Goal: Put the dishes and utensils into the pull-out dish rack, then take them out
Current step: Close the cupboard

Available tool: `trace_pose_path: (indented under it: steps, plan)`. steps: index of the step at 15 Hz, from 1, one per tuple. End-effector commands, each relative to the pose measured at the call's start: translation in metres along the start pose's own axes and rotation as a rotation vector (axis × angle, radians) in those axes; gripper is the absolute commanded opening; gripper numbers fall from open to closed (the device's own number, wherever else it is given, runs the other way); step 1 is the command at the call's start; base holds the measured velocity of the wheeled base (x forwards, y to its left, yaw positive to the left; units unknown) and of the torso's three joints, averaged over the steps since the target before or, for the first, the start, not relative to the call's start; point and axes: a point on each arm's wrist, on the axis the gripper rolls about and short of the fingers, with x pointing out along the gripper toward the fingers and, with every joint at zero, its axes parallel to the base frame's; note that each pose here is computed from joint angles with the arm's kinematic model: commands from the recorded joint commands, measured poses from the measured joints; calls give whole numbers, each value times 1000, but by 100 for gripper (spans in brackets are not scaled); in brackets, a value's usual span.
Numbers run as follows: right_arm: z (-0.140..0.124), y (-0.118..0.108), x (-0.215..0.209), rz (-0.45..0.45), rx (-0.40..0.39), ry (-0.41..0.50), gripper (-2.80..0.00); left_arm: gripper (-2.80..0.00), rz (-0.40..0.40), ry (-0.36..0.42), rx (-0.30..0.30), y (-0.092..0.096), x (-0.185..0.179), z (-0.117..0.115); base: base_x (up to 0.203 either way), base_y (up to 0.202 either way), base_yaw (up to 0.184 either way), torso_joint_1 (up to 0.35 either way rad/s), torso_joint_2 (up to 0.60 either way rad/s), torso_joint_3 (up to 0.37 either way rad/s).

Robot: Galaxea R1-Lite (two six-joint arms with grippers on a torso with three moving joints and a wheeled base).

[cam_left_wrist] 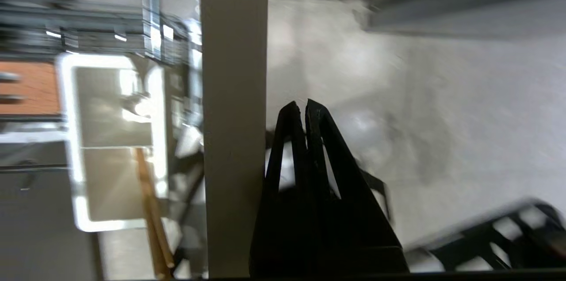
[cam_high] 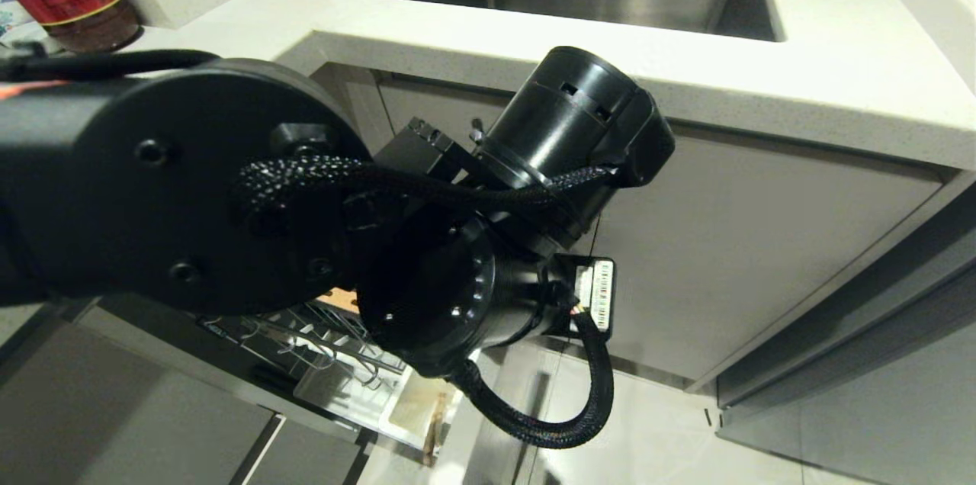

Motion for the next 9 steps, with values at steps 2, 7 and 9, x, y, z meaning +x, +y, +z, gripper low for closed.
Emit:
trace_pose_path:
  steps: [2, 7, 9]
  plan:
    - [-7, 0, 2, -1, 0, 27, -280, -280, 104, -74, -4, 8, -8, 4, 0, 0, 0, 0, 0, 0]
    - [-8, 0, 2, 0, 0, 27, -280, -280, 295, -65, 54, 43, -11, 9, 0, 0, 0, 0, 0, 0]
    - [-8, 0, 2, -1, 0, 27, -280, -280, 350, -41, 96, 55, -4, 9, 0, 0, 0, 0, 0, 0]
